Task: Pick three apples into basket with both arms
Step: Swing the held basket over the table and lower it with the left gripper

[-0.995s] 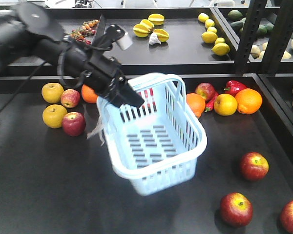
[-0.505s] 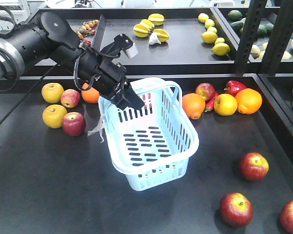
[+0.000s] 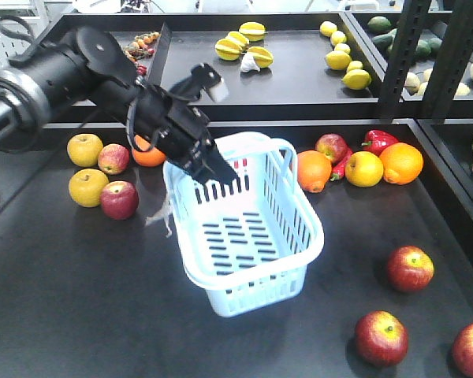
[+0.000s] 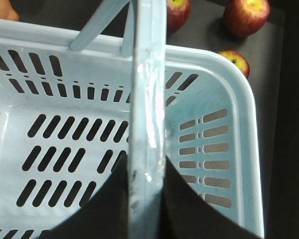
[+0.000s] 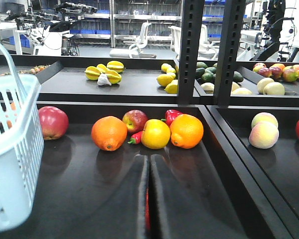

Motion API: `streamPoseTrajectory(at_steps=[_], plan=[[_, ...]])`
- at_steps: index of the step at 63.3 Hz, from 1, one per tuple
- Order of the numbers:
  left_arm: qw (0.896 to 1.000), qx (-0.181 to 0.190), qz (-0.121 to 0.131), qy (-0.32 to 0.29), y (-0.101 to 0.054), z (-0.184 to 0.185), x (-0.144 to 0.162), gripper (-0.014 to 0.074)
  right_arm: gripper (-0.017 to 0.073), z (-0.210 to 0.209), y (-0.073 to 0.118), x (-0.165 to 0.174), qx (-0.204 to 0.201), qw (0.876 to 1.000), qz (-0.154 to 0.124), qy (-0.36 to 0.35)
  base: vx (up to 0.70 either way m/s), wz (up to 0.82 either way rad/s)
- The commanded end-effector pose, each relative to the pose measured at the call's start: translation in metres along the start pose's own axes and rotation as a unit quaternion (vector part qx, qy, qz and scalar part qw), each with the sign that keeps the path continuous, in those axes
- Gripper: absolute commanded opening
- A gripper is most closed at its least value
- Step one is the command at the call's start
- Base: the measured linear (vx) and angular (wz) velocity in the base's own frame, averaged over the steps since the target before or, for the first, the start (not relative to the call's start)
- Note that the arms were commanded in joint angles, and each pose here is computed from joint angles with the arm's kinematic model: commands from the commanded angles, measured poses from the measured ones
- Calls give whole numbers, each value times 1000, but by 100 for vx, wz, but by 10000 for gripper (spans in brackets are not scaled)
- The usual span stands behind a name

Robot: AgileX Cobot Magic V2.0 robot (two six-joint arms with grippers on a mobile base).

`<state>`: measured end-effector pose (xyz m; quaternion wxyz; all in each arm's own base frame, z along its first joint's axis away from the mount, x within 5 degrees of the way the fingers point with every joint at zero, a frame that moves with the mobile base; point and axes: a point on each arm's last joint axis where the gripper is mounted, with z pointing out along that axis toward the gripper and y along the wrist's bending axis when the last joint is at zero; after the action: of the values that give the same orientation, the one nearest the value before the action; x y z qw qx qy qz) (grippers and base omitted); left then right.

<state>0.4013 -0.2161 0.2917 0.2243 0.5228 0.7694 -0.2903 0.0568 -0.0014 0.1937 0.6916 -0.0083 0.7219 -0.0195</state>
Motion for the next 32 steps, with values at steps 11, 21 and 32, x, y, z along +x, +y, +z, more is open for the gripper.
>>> streamPoseTrajectory(at_steps=[11, 21, 32], plan=[[999, 8, 16, -41, -18, -17, -21, 102, -5, 0, 0, -2, 0, 999, -6, -34, 0, 0], [999, 7, 16, -41, -18, -17, -21, 227, -5, 0, 0, -2, 0, 999, -6, -34, 0, 0], [999, 6, -2, -38, -18, -17, -20, 394, -5, 0, 0, -2, 0, 999, -6, -34, 0, 0]])
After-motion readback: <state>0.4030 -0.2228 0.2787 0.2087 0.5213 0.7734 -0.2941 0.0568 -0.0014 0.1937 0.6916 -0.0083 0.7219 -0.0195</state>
